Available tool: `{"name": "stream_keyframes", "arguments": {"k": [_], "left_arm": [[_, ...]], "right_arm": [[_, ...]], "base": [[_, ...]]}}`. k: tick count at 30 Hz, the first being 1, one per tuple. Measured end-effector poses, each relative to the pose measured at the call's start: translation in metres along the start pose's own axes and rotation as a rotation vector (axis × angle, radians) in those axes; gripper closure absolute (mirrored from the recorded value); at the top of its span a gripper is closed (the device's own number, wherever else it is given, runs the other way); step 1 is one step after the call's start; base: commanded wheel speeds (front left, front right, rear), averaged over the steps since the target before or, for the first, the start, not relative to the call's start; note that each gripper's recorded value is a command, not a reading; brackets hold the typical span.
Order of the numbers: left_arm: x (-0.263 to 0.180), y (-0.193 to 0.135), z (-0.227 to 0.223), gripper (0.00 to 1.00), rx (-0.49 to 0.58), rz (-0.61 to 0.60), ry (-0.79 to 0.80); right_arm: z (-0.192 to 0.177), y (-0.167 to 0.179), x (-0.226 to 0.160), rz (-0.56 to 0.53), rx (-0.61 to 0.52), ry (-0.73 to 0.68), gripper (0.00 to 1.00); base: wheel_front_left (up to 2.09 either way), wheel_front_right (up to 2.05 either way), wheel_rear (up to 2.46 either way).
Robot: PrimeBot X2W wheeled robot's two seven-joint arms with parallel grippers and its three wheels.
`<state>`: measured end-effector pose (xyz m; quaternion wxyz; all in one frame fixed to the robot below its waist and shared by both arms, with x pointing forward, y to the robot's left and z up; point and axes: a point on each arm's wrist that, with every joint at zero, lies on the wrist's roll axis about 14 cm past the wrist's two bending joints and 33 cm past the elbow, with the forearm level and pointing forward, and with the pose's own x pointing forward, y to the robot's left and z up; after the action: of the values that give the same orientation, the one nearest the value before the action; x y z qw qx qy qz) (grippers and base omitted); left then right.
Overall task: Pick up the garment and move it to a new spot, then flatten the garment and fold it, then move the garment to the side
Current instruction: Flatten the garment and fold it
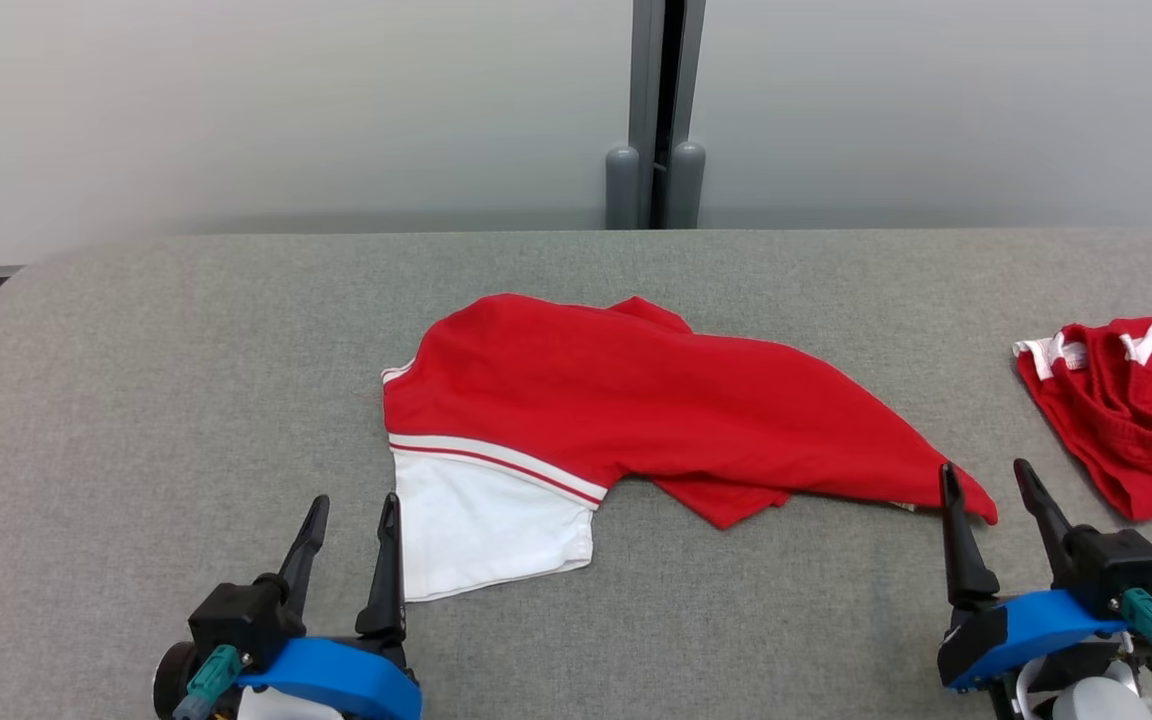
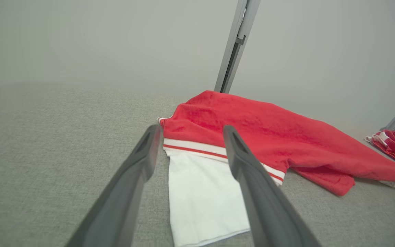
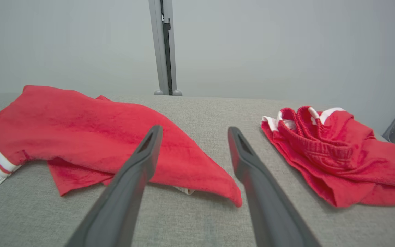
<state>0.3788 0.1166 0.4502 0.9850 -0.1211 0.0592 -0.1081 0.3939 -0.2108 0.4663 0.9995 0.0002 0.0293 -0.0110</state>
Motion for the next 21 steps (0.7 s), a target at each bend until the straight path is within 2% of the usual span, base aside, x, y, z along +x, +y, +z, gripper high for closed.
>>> {"name": "stream_keyframes", "arguments": {"k": [9, 21], "left_arm": [[-0.016, 0.008, -0.006, 0.0, -0.017, 0.054, 0.011], [-0.022, 0.009, -0.014, 0.0, -0.026, 0.075, 0.034]], "right_arm": [[0.003, 0.019, -0.008, 0.045, 0.086, -0.014, 0.0], [-0.001, 0.036, -0.014, 0.09, 0.117, -0.001, 0.0]], "base": [[0.0, 0.0, 0.0], [0.0, 0.0, 0.0]]}}
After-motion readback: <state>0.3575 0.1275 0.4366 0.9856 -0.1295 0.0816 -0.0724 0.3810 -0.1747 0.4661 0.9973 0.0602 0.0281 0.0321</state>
